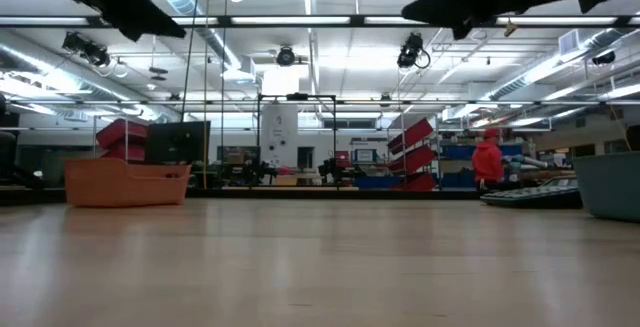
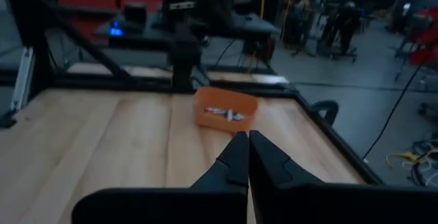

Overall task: Sort batteries
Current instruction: Return to Home Position

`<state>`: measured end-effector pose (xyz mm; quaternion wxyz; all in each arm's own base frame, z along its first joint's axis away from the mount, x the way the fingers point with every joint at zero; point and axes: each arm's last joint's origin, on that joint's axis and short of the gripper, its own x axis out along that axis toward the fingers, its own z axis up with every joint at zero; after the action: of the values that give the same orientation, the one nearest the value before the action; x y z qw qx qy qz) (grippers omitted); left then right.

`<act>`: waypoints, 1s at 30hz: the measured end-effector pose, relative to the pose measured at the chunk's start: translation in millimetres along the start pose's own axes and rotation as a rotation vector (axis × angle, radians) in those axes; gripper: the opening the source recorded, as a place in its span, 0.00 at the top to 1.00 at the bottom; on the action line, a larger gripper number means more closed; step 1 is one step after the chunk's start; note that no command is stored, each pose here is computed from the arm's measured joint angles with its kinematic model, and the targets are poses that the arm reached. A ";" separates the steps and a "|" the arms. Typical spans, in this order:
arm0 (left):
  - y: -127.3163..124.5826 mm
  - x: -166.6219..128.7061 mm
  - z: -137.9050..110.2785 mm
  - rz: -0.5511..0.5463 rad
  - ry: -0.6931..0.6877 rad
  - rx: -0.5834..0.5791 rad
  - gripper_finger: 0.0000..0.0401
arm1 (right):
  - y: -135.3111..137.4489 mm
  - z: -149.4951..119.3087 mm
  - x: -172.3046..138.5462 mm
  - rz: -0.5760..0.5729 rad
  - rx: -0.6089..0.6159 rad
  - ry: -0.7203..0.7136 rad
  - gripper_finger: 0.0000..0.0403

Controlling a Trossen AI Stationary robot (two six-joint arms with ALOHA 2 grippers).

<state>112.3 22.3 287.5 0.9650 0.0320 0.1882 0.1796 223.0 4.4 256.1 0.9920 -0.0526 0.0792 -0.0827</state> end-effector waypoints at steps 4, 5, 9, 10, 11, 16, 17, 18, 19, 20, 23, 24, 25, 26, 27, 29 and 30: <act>-1.3 -2.7 1.0 -0.121 -0.136 0.013 1.00 | -19.4 -7.3 -22.5 0.019 0.020 -0.060 1.00; -2.9 -1.6 -1.1 -0.164 -0.157 0.014 1.00 | -22.3 -8.9 -28.1 0.028 0.020 -0.080 1.00; -8.8 6.9 -19.6 -0.268 -0.182 -0.045 1.00 | -27.3 -23.3 -49.5 0.024 0.017 -0.131 1.00; -10.0 9.7 -25.7 -0.274 -0.178 -0.078 1.00 | -27.5 -27.9 -53.9 0.022 0.020 -0.139 1.00; -11.2 12.6 -31.9 -0.278 -0.174 -0.107 1.00 | -27.3 -32.1 -58.4 0.022 0.027 -0.156 1.00; -19.6 26.6 -60.1 -0.326 -0.248 -0.115 1.00 | -25.0 -56.2 -76.7 0.064 0.037 -0.245 1.00; -22.0 28.9 -64.4 -0.358 -0.296 -0.102 1.00 | -25.0 -60.9 -79.5 0.061 0.038 -0.265 1.00; -24.8 30.8 -69.7 -0.401 -0.340 -0.084 1.00 | -25.2 -64.8 -82.3 0.056 0.043 -0.283 1.00; -27.5 32.1 -74.9 -0.443 -0.383 -0.072 1.00 | -25.4 -68.9 -84.7 0.053 0.054 -0.294 1.00; -29.4 32.4 -78.1 -0.475 -0.425 -0.064 1.00 | -25.7 -73.0 -87.0 0.050 0.068 -0.305 1.00; -30.0 26.9 -77.0 -0.503 -0.527 -0.073 1.00 | -25.7 -85.6 -92.3 0.049 0.112 -0.322 1.00; -28.8 22.5 -72.5 -0.505 -0.556 -0.071 1.00 | -25.5 -90.1 -93.7 0.050 0.118 -0.327 1.00; -26.7 16.0 -64.7 -0.506 -0.584 -0.071 1.00 | -25.7 -91.8 -94.6 0.050 0.125 -0.310 1.00; -24.0 7.2 -56.0 -0.509 -0.604 -0.070 1.00 | -26.1 -92.7 -95.7 0.048 0.137 -0.300 1.00; -21.0 -3.0 -48.6 -0.514 -0.604 -0.069 1.00 | -26.1 -93.4 -96.5 0.048 0.145 -0.297 1.00; -15.0 -24.1 -41.8 -0.521 -0.553 -0.065 1.00 | -26.2 -93.2 -98.1 0.048 0.139 -0.303 1.00; -13.1 -31.3 -43.1 -0.517 -0.536 -0.057 1.00 | -25.9 -93.3 -98.6 0.056 0.121 -0.305 1.00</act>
<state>73.4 -1.4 256.9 0.9940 0.0025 -0.0743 -0.0797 107.4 -12.6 182.2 0.9958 -0.0023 -0.0760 -0.0507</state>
